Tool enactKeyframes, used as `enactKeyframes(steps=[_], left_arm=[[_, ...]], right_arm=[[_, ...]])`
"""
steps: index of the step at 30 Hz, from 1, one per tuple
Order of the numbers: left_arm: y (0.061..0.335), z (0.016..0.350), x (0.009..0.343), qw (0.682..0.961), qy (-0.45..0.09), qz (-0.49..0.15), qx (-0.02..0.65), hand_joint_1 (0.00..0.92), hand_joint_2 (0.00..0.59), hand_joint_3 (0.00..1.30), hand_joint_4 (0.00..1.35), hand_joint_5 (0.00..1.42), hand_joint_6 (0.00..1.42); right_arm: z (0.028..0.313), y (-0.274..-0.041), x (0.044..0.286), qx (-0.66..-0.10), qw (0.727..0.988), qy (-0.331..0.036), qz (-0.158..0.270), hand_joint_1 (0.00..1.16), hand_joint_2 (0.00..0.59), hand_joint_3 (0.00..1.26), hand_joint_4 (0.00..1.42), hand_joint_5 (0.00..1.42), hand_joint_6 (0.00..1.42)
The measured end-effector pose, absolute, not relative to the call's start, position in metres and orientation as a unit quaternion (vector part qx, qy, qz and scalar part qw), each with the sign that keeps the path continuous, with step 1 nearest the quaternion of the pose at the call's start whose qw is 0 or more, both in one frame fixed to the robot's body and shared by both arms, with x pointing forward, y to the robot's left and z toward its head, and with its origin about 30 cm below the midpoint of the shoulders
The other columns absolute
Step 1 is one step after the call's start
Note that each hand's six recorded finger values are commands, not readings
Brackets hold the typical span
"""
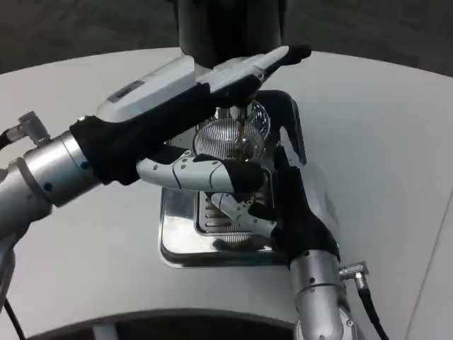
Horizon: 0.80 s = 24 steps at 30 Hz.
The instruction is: Grasp the cup under the faucet to collect the drink, then remove the cup.
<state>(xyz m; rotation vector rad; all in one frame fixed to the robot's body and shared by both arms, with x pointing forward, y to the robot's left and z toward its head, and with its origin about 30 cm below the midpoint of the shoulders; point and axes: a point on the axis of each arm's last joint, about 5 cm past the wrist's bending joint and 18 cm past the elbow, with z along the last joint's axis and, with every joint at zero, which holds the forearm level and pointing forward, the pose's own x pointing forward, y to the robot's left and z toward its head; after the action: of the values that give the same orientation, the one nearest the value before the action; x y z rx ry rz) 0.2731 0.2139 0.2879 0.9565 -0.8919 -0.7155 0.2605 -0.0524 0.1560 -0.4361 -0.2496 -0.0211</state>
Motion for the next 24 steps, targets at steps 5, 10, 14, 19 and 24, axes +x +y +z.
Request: enactKeyframes(steps=[5, 10, 14, 19, 24], left_arm=[[0.214, 0.288, 0.273, 0.737, -0.405, -0.325, 0.433, 0.000, 0.080, 0.00, 0.00, 0.02, 0.00], [0.214, 0.288, 0.273, 0.739, -0.405, -0.323, 0.431, 0.000, 0.080, 0.00, 0.00, 0.02, 0.00], [0.215, 0.289, 0.273, 0.740, -0.404, -0.322, 0.431, 0.000, 0.080, 0.00, 0.00, 0.02, 0.00], [0.216, 0.290, 0.273, 0.739, -0.403, -0.322, 0.433, 0.000, 0.079, 0.00, 0.00, 0.02, 0.00], [0.217, 0.290, 0.273, 0.740, -0.403, -0.322, 0.432, 0.000, 0.079, 0.00, 0.00, 0.02, 0.01]], right_arm=[[0.156, -0.050, 0.264, -0.219, 0.967, -0.128, -0.006, 0.72, 0.169, 0.00, 0.00, 0.00, 0.00], [0.156, -0.049, 0.266, -0.219, 0.967, -0.130, -0.001, 0.72, 0.170, 0.00, 0.00, 0.00, 0.01], [0.155, -0.049, 0.267, -0.217, 0.967, -0.132, 0.001, 0.73, 0.173, 0.00, 0.00, 0.00, 0.02], [0.155, -0.049, 0.269, -0.215, 0.967, -0.136, 0.001, 0.74, 0.167, 0.00, 0.00, 0.00, 0.05], [0.156, -0.049, 0.271, -0.215, 0.967, -0.140, 0.001, 0.76, 0.169, 0.00, 0.01, 0.00, 0.08]])
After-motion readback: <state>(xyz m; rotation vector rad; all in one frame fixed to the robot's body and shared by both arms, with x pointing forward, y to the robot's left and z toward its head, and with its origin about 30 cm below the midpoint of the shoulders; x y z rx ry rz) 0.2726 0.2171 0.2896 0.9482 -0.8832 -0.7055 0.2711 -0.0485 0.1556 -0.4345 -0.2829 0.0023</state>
